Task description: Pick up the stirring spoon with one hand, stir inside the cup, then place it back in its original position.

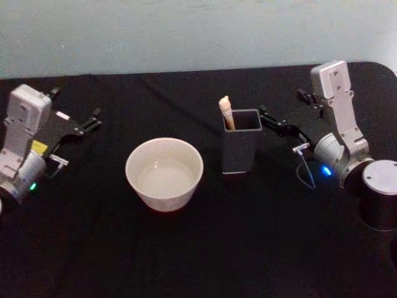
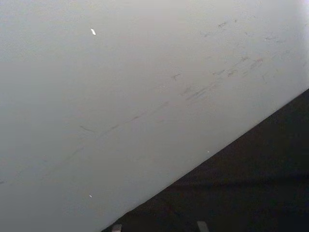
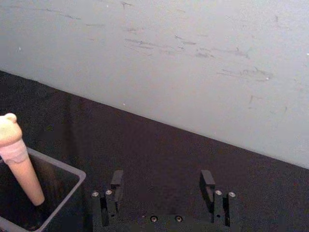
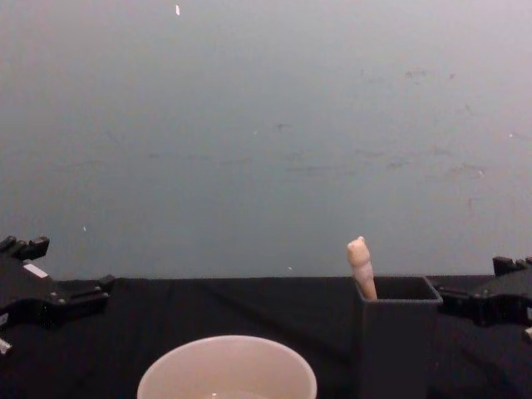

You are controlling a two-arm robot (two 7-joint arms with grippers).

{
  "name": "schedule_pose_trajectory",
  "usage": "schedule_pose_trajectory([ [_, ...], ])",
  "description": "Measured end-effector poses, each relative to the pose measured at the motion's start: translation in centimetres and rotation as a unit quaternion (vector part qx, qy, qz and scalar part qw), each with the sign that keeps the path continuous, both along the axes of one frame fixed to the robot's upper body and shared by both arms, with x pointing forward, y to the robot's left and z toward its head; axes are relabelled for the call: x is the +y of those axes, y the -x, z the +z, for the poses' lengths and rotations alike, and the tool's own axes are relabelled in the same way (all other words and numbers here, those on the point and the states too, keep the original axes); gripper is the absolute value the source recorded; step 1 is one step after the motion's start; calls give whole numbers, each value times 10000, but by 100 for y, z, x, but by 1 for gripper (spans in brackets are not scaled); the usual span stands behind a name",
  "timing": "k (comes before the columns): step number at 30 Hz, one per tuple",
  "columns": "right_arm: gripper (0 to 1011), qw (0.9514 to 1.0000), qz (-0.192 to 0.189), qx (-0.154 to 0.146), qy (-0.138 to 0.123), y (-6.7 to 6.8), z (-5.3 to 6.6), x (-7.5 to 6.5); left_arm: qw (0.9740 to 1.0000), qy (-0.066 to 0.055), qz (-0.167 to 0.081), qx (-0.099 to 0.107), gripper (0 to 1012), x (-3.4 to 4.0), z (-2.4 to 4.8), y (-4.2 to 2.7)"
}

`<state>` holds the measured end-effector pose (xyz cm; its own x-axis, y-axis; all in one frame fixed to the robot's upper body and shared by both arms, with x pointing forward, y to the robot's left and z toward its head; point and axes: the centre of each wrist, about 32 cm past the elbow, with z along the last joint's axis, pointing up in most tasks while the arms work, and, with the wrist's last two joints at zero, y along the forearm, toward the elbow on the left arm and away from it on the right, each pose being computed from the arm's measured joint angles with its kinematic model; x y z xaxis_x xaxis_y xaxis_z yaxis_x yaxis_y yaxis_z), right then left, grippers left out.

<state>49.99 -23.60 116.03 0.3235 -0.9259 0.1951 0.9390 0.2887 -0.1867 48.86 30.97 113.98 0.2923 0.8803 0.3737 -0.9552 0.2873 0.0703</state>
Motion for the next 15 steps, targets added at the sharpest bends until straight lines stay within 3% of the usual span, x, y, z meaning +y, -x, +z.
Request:
schedule_pose_trajectory([
  [15, 1002, 10000, 0, 0, 1, 0, 0, 0, 10000, 0, 0, -1, 1001, 0, 0, 0],
])
